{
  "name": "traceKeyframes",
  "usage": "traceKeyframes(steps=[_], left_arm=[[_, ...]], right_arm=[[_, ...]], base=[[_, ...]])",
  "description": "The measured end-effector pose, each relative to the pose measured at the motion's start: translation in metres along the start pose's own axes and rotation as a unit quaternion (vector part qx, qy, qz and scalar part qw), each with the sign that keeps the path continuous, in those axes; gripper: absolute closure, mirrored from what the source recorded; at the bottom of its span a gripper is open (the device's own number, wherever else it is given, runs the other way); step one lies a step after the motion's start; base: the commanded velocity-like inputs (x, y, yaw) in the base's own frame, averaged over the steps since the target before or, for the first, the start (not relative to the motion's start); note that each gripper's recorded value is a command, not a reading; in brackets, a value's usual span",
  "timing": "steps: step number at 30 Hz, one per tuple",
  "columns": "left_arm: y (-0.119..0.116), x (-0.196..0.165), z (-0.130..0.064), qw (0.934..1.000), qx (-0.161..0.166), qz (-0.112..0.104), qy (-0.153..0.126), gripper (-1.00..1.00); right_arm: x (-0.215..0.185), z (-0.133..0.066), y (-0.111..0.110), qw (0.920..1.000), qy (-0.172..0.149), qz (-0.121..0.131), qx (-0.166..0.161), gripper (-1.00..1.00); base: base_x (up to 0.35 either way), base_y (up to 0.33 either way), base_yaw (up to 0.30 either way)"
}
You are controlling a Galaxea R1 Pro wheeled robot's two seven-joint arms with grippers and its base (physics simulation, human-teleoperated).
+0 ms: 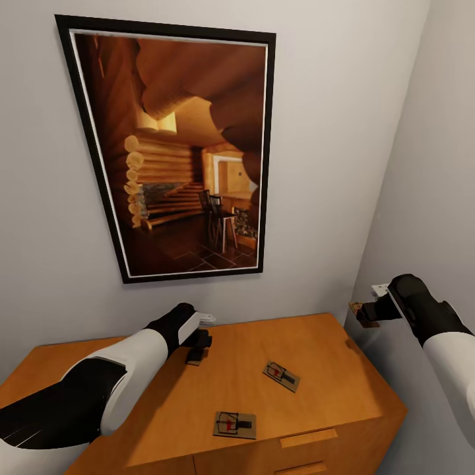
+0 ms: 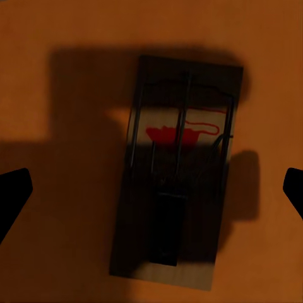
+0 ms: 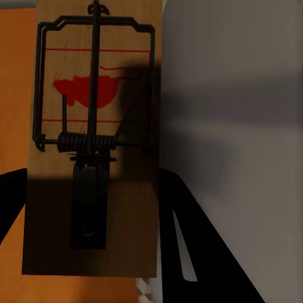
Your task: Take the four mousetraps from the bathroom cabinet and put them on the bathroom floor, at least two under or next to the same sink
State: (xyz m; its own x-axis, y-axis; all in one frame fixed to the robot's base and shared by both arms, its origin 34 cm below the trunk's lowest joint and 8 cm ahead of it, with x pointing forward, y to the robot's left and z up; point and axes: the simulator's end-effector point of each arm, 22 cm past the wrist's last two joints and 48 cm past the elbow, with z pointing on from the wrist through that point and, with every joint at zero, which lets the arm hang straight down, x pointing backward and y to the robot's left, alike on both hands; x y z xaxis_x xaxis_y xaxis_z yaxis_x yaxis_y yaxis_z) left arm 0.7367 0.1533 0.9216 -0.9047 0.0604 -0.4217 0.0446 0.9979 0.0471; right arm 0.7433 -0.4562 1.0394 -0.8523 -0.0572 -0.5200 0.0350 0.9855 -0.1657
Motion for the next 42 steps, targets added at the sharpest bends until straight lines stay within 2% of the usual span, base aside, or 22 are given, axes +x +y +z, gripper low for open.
traceKeyframes(steps=[6, 9, 16, 20, 28, 35, 37, 41, 42], left_arm=[[-0.001, 0.001, 0.000, 1.0000, 0.001, 0.001, 0.003, -1.00], [-0.005, 0.001, 0.000, 0.9999, 0.012, 0.001, 0.003, -1.00], [-0.037, 0.003, -0.002, 0.9963, 0.085, 0.003, 0.005, -1.00], [-0.042, 0.004, -0.003, 0.9954, 0.095, 0.008, 0.005, -1.00], [-0.034, 0.004, -0.001, 0.9964, 0.077, 0.034, 0.002, -1.00], [-0.029, 0.002, 0.000, 0.9970, 0.067, 0.039, -0.001, -1.00], [-0.023, 0.002, 0.000, 0.9978, 0.053, 0.040, -0.002, -1.00], [0.001, -0.001, 0.001, 0.9993, -0.003, 0.038, -0.006, -1.00], [0.004, -0.001, 0.001, 0.9993, -0.008, 0.037, -0.006, -1.00]], right_arm=[[0.000, 0.000, 0.000, 1.0000, 0.000, 0.000, 0.000, 1.00], [0.000, 0.000, 0.000, 1.0000, 0.000, 0.000, 0.000, 1.00], [0.000, 0.000, 0.000, 1.0000, 0.000, 0.000, 0.000, 1.00], [0.000, 0.000, 0.000, 1.0000, 0.000, 0.000, 0.000, 1.00], [0.000, 0.000, 0.000, 1.0000, 0.000, 0.000, -0.001, 1.00], [0.000, 0.000, -0.001, 1.0000, 0.000, 0.000, 0.000, 1.00], [0.000, 0.000, -0.001, 1.0000, 0.000, 0.000, 0.000, 1.00], [0.000, 0.000, 0.000, 1.0000, 0.000, 0.000, 0.000, 1.00], [0.000, 0.000, 0.000, 1.0000, 0.000, 0.000, 0.000, 1.00]], base=[[0.000, 0.000, 0.000], [0.000, 0.000, 0.000], [0.000, 0.000, 0.000], [0.000, 0.000, 0.000], [0.000, 0.000, 0.000], [0.000, 0.000, 0.000], [0.000, 0.000, 0.000], [0.000, 0.000, 0.000], [0.000, 0.000, 0.000]])
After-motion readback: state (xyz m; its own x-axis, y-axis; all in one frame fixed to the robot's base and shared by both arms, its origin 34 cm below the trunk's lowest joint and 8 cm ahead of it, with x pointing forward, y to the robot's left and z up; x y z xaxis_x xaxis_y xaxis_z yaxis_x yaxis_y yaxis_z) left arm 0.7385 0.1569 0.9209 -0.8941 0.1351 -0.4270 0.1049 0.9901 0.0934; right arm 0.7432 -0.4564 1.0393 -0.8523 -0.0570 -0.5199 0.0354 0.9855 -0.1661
